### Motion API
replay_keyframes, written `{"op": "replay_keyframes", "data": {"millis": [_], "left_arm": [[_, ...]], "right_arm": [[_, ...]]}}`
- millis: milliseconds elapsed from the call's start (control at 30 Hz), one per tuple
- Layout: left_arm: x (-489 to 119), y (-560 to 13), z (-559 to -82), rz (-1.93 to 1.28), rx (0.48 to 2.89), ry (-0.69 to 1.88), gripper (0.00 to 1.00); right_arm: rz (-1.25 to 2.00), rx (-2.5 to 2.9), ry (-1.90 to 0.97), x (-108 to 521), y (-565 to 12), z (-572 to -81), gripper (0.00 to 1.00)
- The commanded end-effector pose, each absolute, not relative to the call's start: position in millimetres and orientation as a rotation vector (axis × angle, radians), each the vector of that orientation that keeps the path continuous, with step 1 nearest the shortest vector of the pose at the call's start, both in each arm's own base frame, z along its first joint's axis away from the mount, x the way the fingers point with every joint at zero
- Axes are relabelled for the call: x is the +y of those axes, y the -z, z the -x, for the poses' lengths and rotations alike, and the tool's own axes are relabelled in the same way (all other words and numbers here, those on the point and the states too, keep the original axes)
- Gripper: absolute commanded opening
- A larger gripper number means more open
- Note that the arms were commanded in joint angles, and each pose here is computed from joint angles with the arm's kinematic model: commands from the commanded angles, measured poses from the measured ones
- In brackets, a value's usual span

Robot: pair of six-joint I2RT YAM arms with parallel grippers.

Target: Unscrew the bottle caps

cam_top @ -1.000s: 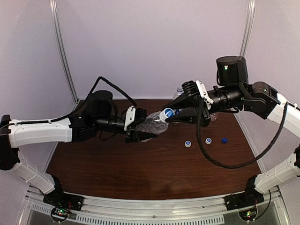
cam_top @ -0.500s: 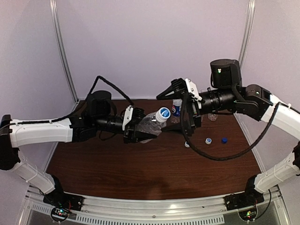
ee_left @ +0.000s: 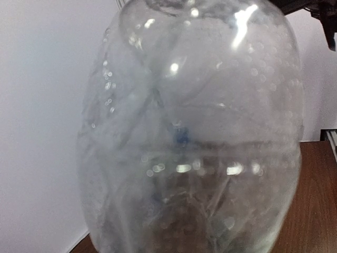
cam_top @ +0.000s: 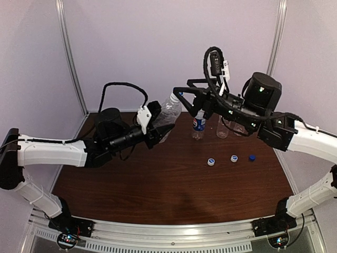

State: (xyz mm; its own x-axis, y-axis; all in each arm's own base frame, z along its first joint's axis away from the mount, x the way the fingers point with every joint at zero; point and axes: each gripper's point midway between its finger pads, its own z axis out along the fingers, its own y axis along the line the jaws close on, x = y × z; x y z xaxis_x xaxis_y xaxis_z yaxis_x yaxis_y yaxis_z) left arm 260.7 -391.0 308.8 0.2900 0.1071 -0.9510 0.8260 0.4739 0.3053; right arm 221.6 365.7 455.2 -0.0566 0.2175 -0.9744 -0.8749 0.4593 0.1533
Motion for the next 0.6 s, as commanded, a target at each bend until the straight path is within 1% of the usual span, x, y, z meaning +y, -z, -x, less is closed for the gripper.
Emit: {"op": "replay_keyframes", "data": {"millis": [0, 33, 100, 200, 233, 333, 400, 433, 533, 567], "left_arm": [[-392.8, -323.5, -273.9, -0.873, 1.194, 0.470, 0.42], [-394.2, -323.3, -273.3, -0.874, 1.194, 0.464, 0.42], [-394.8, -323.0, -273.7, -0.871, 1.198, 0.463, 0.42], [-394.1, -323.2, -274.5, -0.863, 1.203, 0.460, 0.42], [-394.1, -323.2, -274.7, -0.863, 1.203, 0.459, 0.42], [-393.7, -323.2, -274.9, -0.864, 1.203, 0.455, 0.42], [-393.9, -323.6, -274.9, -0.865, 1.201, 0.452, 0.42], [-393.6, -323.5, -275.1, -0.866, 1.201, 0.450, 0.42], [-393.5, -322.5, -275.8, -0.868, 1.202, 0.442, 0.42], [-393.3, -322.5, -276.0, -0.868, 1.202, 0.438, 0.42]], "right_arm": [[0.452, 1.417, -0.909, 367.3, -457.7, -247.7, 0.82], [0.458, 1.434, -0.896, 370.8, -453.8, -249.6, 0.82], [0.466, 1.450, -0.881, 375.6, -450.0, -252.0, 0.78], [0.441, 1.473, -0.846, 373.0, -445.1, -257.4, 0.65], [0.430, 1.477, -0.839, 370.4, -444.3, -258.6, 0.63], [0.416, 1.488, -0.816, 365.8, -440.9, -259.7, 0.63], [0.416, 1.499, -0.808, 364.3, -437.7, -259.4, 0.60], [0.418, 1.504, -0.806, 364.1, -435.8, -259.2, 0.58], [0.430, 1.518, -0.813, 366.8, -429.7, -257.7, 0.47], [0.437, 1.521, -0.816, 368.3, -428.5, -257.3, 0.46]]}}
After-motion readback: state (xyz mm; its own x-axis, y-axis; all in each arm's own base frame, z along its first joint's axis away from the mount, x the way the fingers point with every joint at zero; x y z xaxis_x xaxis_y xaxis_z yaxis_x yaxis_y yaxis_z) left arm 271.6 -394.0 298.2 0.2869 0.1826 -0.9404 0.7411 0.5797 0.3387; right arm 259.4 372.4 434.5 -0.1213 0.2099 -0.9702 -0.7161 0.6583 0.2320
